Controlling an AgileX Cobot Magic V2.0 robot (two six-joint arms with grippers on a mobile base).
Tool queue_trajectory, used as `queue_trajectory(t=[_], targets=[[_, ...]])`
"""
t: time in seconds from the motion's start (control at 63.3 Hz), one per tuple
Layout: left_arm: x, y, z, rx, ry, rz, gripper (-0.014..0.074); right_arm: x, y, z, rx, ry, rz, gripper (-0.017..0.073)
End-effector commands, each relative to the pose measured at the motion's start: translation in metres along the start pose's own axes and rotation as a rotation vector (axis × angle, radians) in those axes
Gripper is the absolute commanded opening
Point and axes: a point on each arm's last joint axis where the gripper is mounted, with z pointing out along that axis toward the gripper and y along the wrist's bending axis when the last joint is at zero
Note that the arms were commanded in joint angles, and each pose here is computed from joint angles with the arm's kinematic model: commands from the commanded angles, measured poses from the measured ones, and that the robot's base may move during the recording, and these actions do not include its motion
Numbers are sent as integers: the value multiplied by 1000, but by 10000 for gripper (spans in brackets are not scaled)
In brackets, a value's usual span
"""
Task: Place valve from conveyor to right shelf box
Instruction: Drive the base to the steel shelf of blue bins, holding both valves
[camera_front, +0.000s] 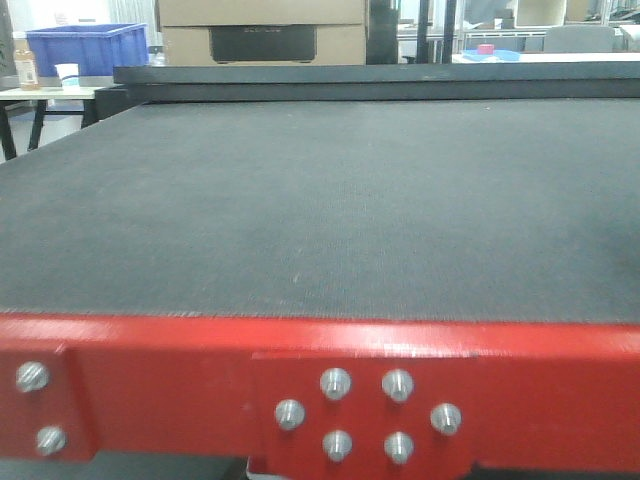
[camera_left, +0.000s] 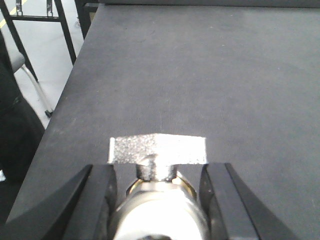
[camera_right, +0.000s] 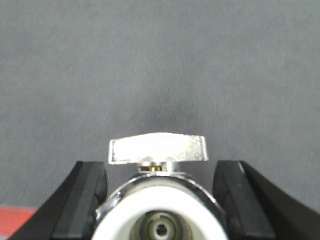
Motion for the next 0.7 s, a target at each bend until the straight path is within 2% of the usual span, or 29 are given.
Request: queue_trajectory(t=[0.0, 0.68], targets=[[-7, -1, -3, 2, -69, -4, -111, -6, 0, -6, 12, -73, -13, -167], [-7, -1, -3, 2, -69, -4, -111, -6, 0, -6, 12, -73, -13, -167]])
